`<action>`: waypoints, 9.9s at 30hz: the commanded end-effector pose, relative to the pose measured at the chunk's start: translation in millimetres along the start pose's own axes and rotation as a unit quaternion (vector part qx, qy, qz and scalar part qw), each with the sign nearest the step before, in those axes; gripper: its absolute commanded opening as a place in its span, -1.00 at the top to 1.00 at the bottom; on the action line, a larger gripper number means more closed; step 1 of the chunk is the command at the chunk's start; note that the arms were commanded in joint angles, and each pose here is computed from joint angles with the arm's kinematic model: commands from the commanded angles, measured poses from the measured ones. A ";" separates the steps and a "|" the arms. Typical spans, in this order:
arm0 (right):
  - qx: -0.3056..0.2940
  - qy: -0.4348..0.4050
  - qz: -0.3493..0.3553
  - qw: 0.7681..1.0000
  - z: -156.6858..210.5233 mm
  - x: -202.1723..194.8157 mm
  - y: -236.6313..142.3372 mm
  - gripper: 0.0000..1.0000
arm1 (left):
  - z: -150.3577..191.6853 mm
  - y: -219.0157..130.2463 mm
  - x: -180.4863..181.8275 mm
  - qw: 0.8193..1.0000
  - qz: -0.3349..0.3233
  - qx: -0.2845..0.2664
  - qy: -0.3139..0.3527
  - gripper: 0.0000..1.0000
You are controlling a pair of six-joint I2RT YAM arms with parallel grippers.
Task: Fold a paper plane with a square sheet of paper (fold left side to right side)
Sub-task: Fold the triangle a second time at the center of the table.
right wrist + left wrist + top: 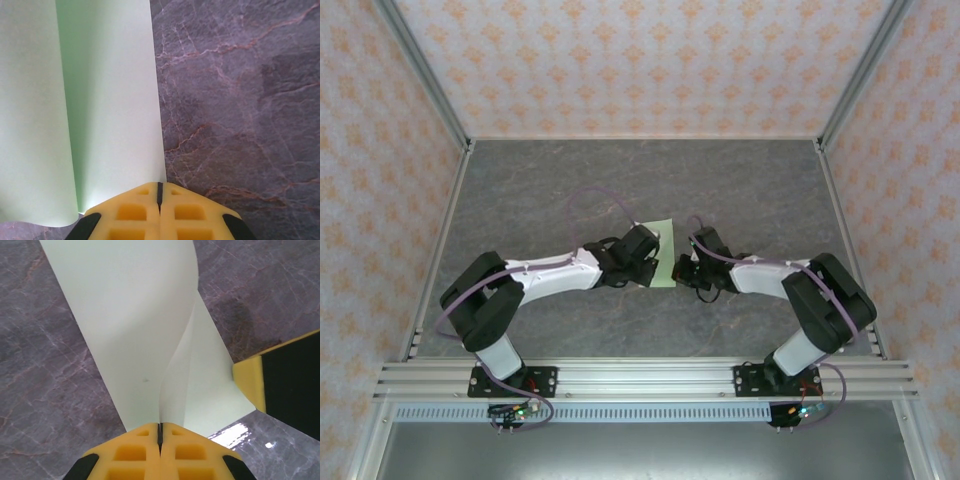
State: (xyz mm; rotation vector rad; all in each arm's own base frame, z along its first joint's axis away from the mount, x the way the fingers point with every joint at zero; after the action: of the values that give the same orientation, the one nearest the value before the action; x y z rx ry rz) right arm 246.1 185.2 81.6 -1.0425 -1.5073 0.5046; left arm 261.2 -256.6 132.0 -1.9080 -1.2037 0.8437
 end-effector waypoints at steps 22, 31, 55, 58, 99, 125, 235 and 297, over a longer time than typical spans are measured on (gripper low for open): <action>0.059 -0.008 0.089 0.994 20.5 -23.9 14.3 0.93 | -19.3 25.8 21.0 0.999 -0.033 0.003 -0.014 1.00; 0.060 -0.009 0.089 0.994 20.9 -23.9 13.7 0.92 | -21.4 35.2 23.5 0.999 -0.044 0.013 -0.016 1.00; 0.065 -0.010 0.093 0.993 22.2 -25.5 13.9 0.92 | -22.2 44.4 28.0 0.998 -0.059 0.022 -0.016 1.00; 0.064 -0.010 0.093 0.993 22.1 -25.5 14.0 0.92 | -21.9 45.6 28.0 0.998 -0.060 0.024 -0.016 1.00; 0.052 -0.004 0.053 0.997 17.3 -15.9 8.4 0.90 | -5.8 68.5 30.8 0.997 -0.060 0.055 -0.013 1.00; -0.018 0.041 -0.149 0.988 -60.2 53.5 27.0 0.91 | 1.9 72.5 29.4 0.997 -0.047 0.067 -0.015 1.00; -0.037 0.004 -0.115 0.993 -21.3 52.3 14.3 0.98 | 48.6 48.4 29.8 0.988 0.073 0.104 -0.083 0.99; -0.071 -0.015 -0.076 0.994 -53.2 33.6 0.2 0.95 | 51.2 50.4 38.3 0.986 0.083 0.104 -0.104 1.00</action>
State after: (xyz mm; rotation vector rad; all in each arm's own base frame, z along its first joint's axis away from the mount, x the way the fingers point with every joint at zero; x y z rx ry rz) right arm 304.3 186.9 110.0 -1.0896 -1.6284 0.3649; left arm 270.9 -243.7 81.1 -1.9650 -1.0308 1.2060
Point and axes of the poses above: each hand's point on the last joint's axis, 136 mm out from that joint toward the fingers, its own y axis out along the fingers, its own x axis along the line the jaws close on, z = x × y, the point moved 8 cm from there along -y, back along the fingers
